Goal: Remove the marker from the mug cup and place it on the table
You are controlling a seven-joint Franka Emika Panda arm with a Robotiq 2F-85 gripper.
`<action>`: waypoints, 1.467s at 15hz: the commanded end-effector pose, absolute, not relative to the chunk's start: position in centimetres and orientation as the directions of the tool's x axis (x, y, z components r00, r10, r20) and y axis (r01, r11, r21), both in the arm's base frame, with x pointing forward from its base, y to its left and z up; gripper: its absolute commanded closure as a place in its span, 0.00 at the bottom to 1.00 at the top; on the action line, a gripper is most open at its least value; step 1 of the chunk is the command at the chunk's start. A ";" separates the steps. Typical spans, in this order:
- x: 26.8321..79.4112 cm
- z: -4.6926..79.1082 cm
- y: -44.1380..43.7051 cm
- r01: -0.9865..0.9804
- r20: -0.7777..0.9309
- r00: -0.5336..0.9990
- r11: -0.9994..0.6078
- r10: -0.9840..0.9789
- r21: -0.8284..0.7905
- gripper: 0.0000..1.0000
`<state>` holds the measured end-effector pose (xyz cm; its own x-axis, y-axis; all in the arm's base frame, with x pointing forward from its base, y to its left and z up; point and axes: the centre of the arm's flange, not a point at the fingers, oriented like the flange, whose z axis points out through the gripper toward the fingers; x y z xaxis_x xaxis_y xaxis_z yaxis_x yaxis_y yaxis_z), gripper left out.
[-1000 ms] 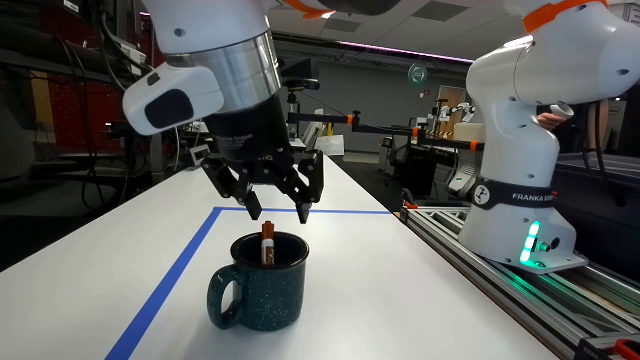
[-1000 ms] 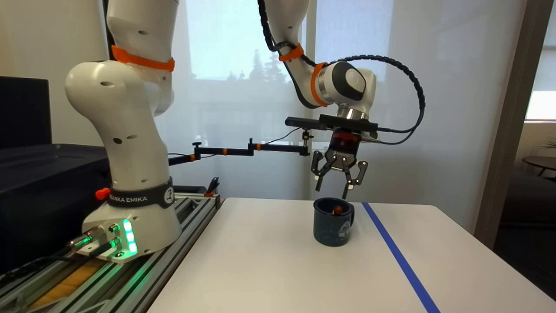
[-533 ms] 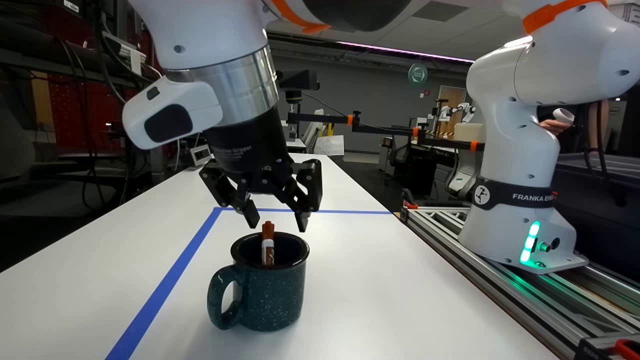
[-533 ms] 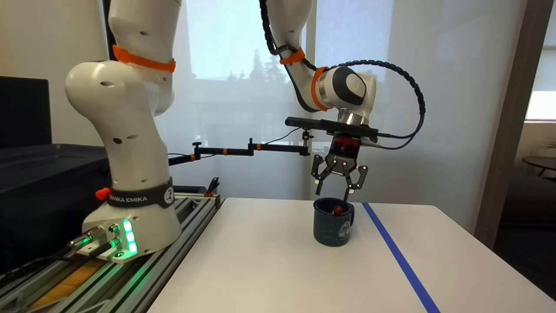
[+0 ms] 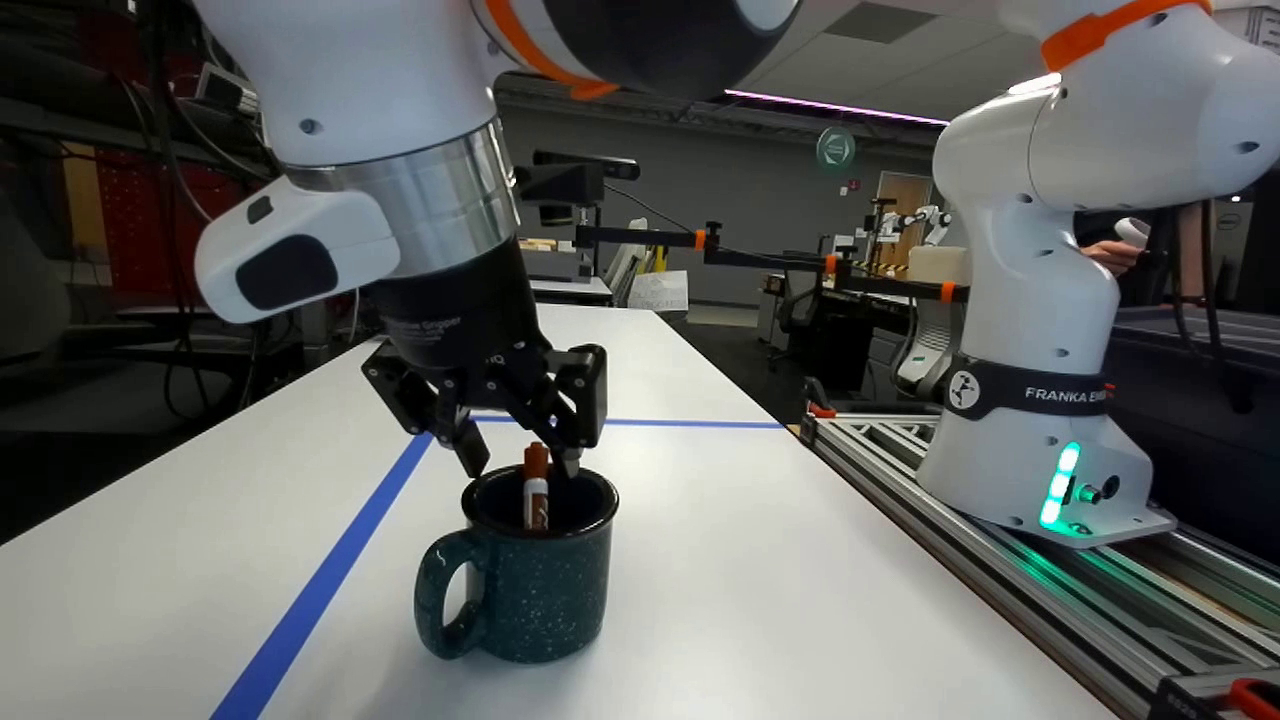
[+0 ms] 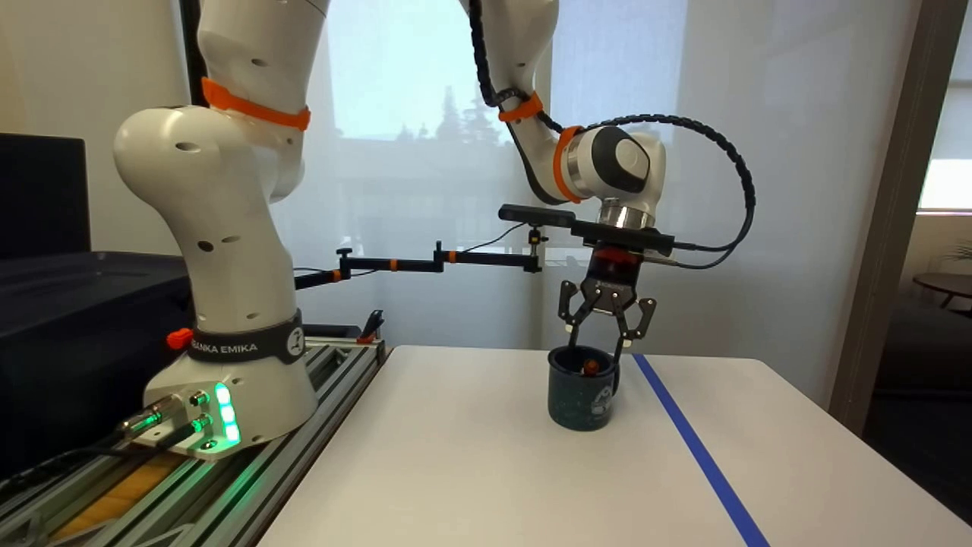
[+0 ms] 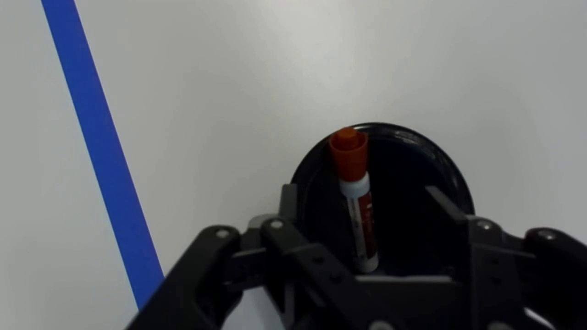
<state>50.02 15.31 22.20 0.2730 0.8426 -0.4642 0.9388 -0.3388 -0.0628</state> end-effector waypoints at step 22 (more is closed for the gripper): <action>50.0 22.8 16.6 0.942 -0.471 0.285 -0.335 0.835 -0.023 0.47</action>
